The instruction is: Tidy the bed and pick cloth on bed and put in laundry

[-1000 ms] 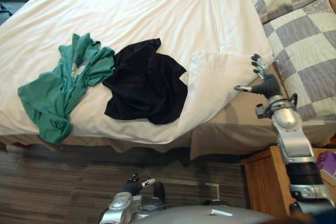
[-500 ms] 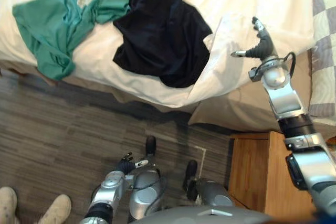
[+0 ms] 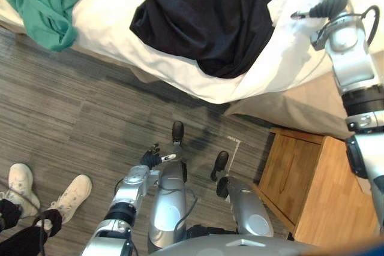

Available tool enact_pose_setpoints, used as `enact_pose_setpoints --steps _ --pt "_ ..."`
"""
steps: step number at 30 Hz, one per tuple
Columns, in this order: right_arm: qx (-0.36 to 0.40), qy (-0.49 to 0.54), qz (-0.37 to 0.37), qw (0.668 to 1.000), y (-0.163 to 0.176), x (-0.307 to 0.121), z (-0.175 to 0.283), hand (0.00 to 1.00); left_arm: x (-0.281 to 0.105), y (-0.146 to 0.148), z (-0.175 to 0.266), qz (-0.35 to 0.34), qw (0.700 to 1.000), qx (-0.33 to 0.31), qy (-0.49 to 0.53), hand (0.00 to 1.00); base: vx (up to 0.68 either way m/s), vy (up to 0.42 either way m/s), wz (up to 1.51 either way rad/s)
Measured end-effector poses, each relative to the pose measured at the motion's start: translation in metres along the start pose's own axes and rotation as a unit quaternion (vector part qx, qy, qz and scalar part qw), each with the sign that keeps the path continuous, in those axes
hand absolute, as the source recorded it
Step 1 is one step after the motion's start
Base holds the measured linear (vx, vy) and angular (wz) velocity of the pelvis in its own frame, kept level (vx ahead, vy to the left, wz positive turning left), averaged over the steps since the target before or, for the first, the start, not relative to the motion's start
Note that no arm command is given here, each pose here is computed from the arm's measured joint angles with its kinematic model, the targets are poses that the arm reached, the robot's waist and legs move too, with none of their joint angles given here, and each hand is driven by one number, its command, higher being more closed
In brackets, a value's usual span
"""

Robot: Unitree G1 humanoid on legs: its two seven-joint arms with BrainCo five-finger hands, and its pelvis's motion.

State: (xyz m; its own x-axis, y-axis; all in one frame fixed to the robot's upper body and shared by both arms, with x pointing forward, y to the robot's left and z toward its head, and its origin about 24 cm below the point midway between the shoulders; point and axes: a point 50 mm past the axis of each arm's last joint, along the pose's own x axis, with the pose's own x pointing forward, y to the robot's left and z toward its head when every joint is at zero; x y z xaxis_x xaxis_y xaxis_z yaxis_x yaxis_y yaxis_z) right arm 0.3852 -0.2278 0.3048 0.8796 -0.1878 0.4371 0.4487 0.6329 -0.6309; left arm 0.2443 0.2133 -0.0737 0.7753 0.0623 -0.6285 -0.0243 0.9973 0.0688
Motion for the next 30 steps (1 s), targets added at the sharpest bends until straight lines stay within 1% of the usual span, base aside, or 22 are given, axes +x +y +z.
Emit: enact_pose_setpoints --steps 3,4,7,10,13,16,19,25,30 --pt "-0.033 0.013 -0.009 0.999 -0.012 0.006 0.002 0.00 0.006 -0.007 0.015 -0.011 1.000 -0.019 -0.014 0.00 -0.01 -0.005 0.06" --pt "-0.041 0.018 -0.009 0.999 -0.014 0.007 0.002 1.00 0.007 -0.010 0.017 -0.014 1.000 -0.022 -0.015 0.00 -0.04 -0.017 0.13" --pt "-0.059 0.034 0.003 0.998 -0.016 0.009 0.002 1.00 0.009 -0.017 0.023 -0.025 0.998 -0.046 -0.024 0.00 -0.05 -0.043 0.05" --pt "-0.077 0.038 0.013 0.996 -0.018 0.009 0.004 1.00 0.009 -0.021 0.022 -0.027 0.998 -0.050 -0.024 0.00 -0.02 -0.061 -0.05" --pt "-0.071 0.034 0.023 0.997 -0.019 0.009 0.008 1.00 0.009 -0.023 0.023 -0.027 0.998 -0.054 -0.026 0.00 0.00 -0.059 -0.09" --pt "-0.045 0.018 0.030 0.998 -0.016 0.009 0.013 1.00 0.009 -0.023 0.024 -0.024 0.998 -0.055 -0.032 0.00 0.03 -0.062 -0.12" --pt "-0.043 0.007 0.036 0.998 -0.012 0.007 0.011 1.00 0.009 -0.023 0.026 -0.026 0.997 -0.065 -0.035 0.00 0.08 -0.039 -0.06" --pt "-0.013 0.018 0.062 0.998 0.007 -0.005 -0.016 1.00 0.008 -0.034 0.034 -0.044 0.996 -0.062 -0.051 0.00 0.08 -0.021 -0.01" --pt "0.049 0.051 0.058 0.996 0.011 -0.029 -0.054 1.00 0.006 -0.034 0.024 -0.048 0.997 -0.054 -0.024 0.00 0.04 0.015 -0.07"
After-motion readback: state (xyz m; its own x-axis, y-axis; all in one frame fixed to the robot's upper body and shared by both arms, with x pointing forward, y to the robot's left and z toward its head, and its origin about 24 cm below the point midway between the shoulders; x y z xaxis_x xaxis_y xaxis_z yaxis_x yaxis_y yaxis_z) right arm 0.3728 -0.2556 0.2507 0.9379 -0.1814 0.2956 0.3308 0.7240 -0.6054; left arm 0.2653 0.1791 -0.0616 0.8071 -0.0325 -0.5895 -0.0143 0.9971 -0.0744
